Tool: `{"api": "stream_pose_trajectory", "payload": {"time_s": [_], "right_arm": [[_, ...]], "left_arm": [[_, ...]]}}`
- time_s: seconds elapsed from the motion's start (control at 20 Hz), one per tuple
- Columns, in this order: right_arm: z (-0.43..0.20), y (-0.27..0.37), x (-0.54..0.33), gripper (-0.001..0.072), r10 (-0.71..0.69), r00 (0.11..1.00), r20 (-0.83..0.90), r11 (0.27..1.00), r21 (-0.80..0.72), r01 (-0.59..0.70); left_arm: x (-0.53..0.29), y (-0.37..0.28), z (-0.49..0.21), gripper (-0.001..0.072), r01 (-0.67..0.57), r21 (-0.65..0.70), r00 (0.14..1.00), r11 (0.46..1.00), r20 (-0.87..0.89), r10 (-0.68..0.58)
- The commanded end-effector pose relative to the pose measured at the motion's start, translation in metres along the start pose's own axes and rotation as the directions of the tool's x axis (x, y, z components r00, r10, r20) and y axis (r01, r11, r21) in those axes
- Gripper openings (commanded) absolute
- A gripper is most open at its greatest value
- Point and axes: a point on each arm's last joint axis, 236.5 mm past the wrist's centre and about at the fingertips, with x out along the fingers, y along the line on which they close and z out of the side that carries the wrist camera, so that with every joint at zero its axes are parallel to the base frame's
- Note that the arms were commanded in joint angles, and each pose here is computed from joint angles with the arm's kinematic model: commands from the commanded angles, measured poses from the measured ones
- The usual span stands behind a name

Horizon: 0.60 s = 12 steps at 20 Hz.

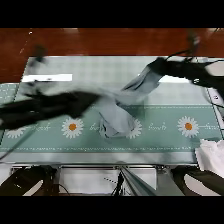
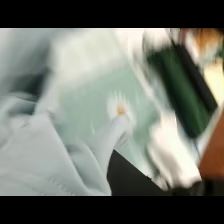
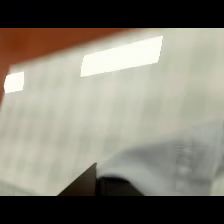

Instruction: Fold the shirts.

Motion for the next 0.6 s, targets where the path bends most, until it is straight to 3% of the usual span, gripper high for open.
{"api": "stream_pose_trajectory", "payload": {"time_s": [0.0, 0.15, 0.3, 0.45, 0.55], "right_arm": [[0.085, 0.050, -0.124, 0.0024, 0.015, 0.945, 0.326, 0.989, -0.146, 0.035], [0.118, 0.111, -0.210, 0.0024, 0.081, 0.857, 0.509, 0.970, -0.237, 0.048], [0.129, 0.165, -0.270, 0.0024, 0.149, 0.784, 0.603, 0.951, -0.305, 0.054], [0.125, 0.196, -0.301, 0.0024, 0.173, 0.769, 0.616, 0.942, -0.330, 0.052], [0.111, 0.209, -0.304, 0.0024, 0.177, 0.804, 0.568, 0.938, -0.344, 0.036]], "left_arm": [[-0.136, -0.041, 0.119, 0.0021, -0.202, 0.188, 0.881, 0.961, 0.464, 0.095], [-0.206, -0.082, 0.162, 0.0022, -0.343, 0.231, 0.745, 0.911, 0.658, 0.113], [-0.243, -0.126, 0.182, 0.0022, -0.421, 0.301, 0.667, 0.855, 0.742, 0.067], [-0.265, -0.164, 0.185, 0.0023, -0.429, 0.352, 0.636, 0.832, 0.772, 0.001], [-0.276, -0.186, 0.183, 0.0022, -0.431, 0.382, 0.625, 0.817, 0.780, -0.035]]}}
